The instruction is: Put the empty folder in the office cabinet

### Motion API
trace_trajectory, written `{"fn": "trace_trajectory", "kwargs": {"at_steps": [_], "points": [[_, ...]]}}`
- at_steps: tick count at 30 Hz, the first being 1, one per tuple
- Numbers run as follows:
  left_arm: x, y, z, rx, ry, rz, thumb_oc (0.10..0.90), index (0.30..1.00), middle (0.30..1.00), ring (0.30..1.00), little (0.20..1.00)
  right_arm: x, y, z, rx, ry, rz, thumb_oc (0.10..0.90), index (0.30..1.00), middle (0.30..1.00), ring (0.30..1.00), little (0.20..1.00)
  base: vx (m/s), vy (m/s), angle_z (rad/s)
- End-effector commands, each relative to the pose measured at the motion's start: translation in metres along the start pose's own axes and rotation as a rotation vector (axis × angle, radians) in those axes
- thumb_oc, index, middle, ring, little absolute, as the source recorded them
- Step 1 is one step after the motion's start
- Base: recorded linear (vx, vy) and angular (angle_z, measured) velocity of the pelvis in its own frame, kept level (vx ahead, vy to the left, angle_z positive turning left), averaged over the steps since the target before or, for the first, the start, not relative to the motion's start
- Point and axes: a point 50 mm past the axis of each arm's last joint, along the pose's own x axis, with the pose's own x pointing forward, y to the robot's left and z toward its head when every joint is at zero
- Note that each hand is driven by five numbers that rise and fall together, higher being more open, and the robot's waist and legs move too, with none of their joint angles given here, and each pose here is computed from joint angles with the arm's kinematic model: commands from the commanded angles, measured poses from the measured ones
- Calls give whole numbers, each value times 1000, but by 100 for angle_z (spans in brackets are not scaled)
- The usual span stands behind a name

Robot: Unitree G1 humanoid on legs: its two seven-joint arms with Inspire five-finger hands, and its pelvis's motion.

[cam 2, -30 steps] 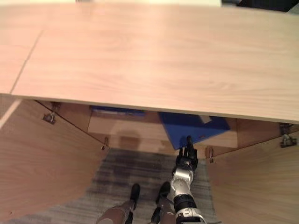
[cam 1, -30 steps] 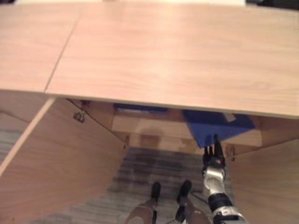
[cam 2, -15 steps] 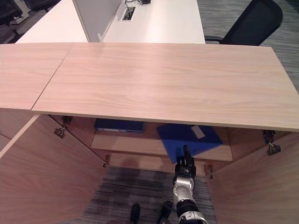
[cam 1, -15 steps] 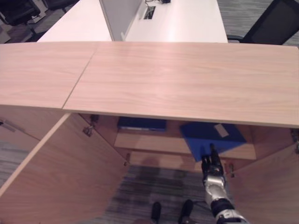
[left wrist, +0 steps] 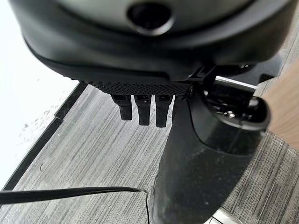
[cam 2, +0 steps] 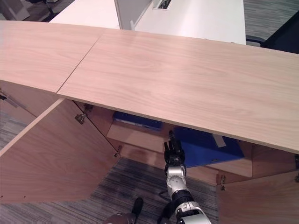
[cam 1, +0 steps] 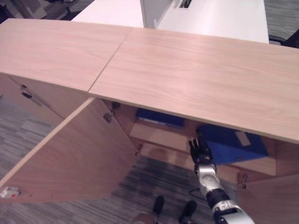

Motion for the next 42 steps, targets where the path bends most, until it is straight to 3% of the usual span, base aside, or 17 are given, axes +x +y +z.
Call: {"fn": "trace_trajectory", "kwargs": {"at_steps": [1,9,10,12,13,14,15,16,22,23,28,35,42], "points": [[-1,32,-16,50,57,93,800,900,900,900,900,0,62,0,-17,-13,283,800,900,900,900,900,58,-37,8],[-1,41,-8,54,17,105,800,900,900,900,900,-7,91,10,-298,-12,476,800,900,900,900,900,-38,-11,0],[-2,49,-5,61,0,126,800,900,900,900,900,-16,112,22,-460,-49,615,800,900,900,900,900,-98,9,-3],[-2,55,-3,66,-15,138,800,900,900,900,900,-30,128,39,-720,-117,759,800,900,900,900,900,-55,-6,-6],[-2,55,-3,66,-15,138,800,900,900,900,900,-30,128,39,-720,-117,759,800,900,900,900,900,-11,-9,-19],[-3,58,-3,72,-19,148,800,900,900,900,900,-42,140,52,-894,-200,841,800,900,900,900,900,-4,-3,-23],[-2,62,4,73,-31,186,800,900,900,900,900,-69,145,96,-1335,-581,831,800,900,900,900,900,4,9,-9],[-2,61,10,80,-51,203,800,900,900,900,900,-82,146,111,-1516,-785,783,800,900,900,900,900,14,19,6],[-1,56,15,112,-65,221,800,900,900,900,900,-97,130,129,-1728,-997,653,800,900,900,900,900,-20,12,-22],[-1,56,14,105,-62,226,800,900,900,900,900,-96,123,132,-1858,-1025,616,800,900,900,900,900,-39,15,-20],[-1,59,18,127,-62,239,800,900,900,900,900,-88,95,135,-2151,-923,553,800,900,900,900,900,-36,-5,-8],[-1,64,24,148,-77,252,800,900,900,900,900,-67,72,135,-2280,-748,487,800,900,900,900,900,-31,-22,-5],[-3,70,28,165,-100,284,800,900,900,900,900,-57,94,142,-2452,-893,447,800,900,900,900,900,-17,-10,-4]]}}
